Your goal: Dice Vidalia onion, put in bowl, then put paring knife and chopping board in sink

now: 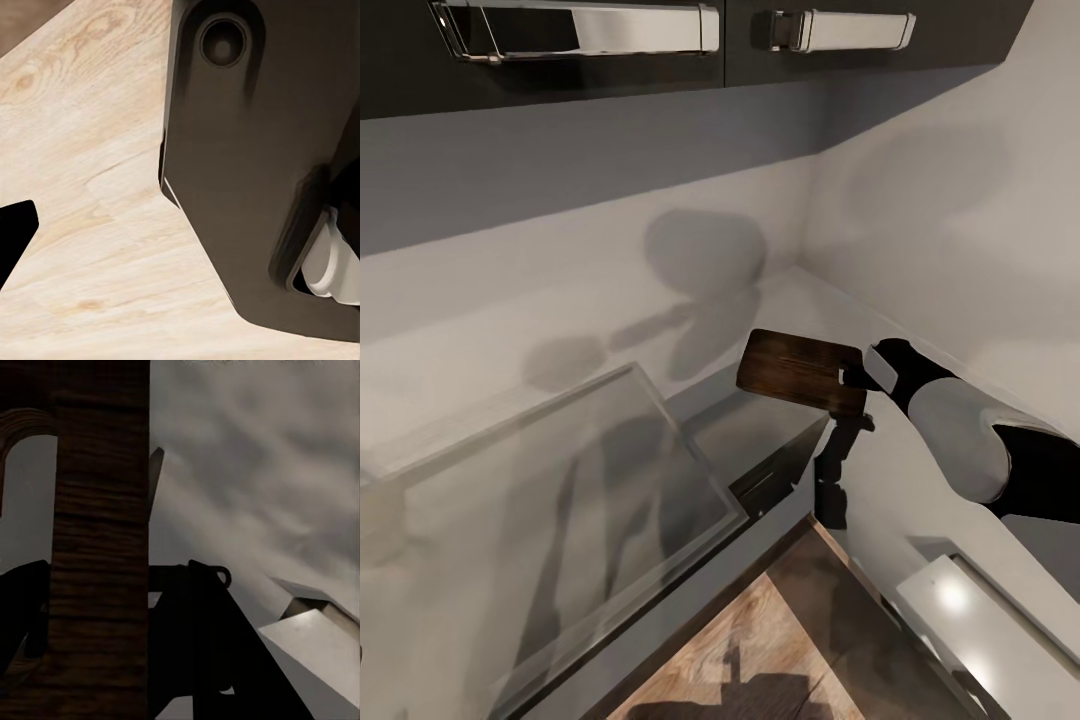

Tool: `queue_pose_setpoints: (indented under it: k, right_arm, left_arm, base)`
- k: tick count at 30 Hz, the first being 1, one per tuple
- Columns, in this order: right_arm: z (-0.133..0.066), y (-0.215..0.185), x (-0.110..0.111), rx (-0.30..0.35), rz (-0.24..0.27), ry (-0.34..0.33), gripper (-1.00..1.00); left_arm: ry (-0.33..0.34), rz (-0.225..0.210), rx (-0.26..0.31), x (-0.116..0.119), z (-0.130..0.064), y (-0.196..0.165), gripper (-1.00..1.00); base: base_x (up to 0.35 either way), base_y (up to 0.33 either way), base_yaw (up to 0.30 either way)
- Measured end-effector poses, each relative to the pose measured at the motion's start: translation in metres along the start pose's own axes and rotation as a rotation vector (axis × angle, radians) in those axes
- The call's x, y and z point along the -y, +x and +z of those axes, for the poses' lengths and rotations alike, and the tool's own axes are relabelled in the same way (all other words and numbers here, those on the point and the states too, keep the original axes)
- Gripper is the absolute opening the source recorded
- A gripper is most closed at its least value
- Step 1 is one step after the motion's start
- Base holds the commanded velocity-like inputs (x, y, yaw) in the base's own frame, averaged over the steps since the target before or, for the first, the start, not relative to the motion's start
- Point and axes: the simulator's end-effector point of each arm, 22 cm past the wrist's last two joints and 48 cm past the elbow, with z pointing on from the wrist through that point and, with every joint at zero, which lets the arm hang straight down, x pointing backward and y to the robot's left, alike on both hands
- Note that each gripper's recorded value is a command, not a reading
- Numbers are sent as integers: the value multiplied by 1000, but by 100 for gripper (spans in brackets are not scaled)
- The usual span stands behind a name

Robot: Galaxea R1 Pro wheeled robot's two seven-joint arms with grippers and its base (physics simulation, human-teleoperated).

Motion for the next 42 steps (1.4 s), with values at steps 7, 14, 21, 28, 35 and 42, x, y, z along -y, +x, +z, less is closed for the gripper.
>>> queue_pose_setpoints:
  k: [7, 14, 21, 28, 35, 42]
  right_arm:
    - [0, -1, -2, 6, -7, 3, -100]
    - [-1, 1, -11, 8, -39, 8, -100]
    - [-1, 1, -10, 6, -40, 10, -100]
    - [-1, 2, -10, 5, -34, 7, -100]
    - [-2, 2, -11, 5, -39, 8, -100]
    - [-7, -3, -11, 12, -33, 4, -100]
  left_arm:
    - [0, 0, -1, 0, 0, 0, 100]
    - [0, 0, -1, 0, 0, 0, 100]
    - [0, 0, -1, 0, 0, 0, 100]
    - [0, 0, -1, 0, 0, 0, 100]
    - [0, 0, 0, 0, 0, -1, 100]
    - [0, -1, 10, -1, -1, -5, 100]
  base:
    - [0, 0, 0]
    - [0, 0, 0]
    - [0, 0, 0]
    - [0, 0, 0]
    - [0, 0, 0]
    - [0, 0, 0]
